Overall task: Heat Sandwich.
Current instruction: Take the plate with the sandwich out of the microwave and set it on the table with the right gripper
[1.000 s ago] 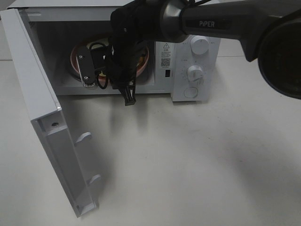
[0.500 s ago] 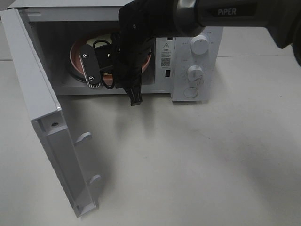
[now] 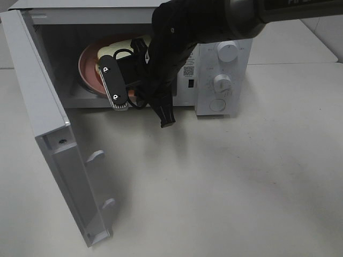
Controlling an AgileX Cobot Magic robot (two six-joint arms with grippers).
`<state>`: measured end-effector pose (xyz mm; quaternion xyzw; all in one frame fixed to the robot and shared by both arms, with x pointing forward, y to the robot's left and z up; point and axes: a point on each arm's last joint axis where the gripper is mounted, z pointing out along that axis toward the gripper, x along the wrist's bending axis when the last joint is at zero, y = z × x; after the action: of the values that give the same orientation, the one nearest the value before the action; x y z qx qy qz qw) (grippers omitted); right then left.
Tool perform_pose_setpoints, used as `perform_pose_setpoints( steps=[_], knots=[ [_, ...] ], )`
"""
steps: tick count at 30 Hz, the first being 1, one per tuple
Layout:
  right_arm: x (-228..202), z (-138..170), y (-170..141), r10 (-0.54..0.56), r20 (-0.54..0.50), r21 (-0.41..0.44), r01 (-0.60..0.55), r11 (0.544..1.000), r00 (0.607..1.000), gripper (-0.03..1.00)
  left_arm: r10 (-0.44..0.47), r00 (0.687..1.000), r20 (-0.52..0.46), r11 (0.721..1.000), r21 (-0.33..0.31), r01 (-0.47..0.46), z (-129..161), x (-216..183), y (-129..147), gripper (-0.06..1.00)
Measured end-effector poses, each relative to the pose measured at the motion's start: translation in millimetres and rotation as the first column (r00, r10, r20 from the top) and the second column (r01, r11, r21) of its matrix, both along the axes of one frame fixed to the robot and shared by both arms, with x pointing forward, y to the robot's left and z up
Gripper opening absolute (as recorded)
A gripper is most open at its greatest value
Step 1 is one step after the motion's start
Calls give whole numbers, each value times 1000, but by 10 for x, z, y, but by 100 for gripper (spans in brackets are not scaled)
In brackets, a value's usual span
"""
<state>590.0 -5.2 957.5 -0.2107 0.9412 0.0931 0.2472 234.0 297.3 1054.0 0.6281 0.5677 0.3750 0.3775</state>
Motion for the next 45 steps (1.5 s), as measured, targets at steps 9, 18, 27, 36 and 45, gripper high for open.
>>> perform_pose_setpoints(
  steps=[9,18,27,36,45],
  knots=[
    [-206,32,-141,33,12,-2,-33,999,999,4,0,1000,0,1000,0,0,0,0,0,98],
    [-491,117,-266,90,-1,-7,-90,996,996,3,0,1000,0,1000,0,0,0,0,0,98],
    [-759,243,-399,133,-15,16,-133,991,991,3,0,1000,0,1000,0,0,0,0,0,98],
    [-1029,309,-641,137,-26,8,-137,991,990,3,0,1000,0,1000,0,0,0,0,0,98],
    [-1298,302,-888,137,-45,-6,-137,991,990,3,0,1000,0,1000,0,0,0,0,0,98]
  ],
)
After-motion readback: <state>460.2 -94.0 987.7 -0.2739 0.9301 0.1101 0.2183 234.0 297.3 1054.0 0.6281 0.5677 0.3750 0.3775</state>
